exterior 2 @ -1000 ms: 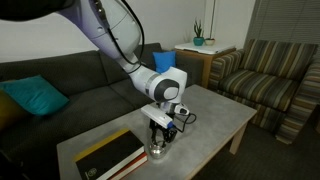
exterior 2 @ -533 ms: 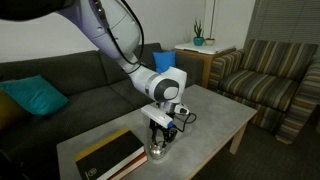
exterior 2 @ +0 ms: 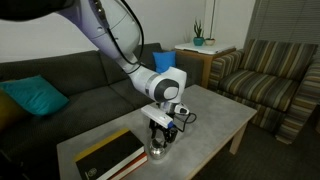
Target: Close the silver container
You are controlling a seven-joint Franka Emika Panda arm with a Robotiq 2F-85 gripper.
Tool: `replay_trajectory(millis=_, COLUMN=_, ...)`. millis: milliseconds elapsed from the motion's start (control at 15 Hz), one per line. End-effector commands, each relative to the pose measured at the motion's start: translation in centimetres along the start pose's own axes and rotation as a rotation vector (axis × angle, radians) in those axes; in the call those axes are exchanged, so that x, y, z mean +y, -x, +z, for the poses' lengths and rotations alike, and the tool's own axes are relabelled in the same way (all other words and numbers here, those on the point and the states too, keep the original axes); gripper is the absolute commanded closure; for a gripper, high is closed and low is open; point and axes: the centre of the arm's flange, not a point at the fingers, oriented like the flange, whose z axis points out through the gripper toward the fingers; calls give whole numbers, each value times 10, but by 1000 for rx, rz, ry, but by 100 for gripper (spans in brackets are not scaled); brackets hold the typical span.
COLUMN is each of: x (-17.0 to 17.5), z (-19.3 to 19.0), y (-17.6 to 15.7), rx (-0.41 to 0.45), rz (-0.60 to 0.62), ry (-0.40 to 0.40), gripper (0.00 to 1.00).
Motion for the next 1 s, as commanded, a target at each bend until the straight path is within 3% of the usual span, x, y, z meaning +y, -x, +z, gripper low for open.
replay_trajectory(millis=0, x=5, z=16, y=-28, rx=-6, rz=-16, ry=17, gripper=18)
replay_trajectory(millis=133, x=5, z=16, y=-28, rx=-5, rz=-16, ry=18, gripper=16)
replay_trajectory(millis=333, x=7, z=10, y=-25, rx=-11, rz=-13, ry=17, gripper=0)
replay_trajectory(millis=933, x=-2, z=-55, y=-15, rx=59, rz=-79, ry=189, gripper=0)
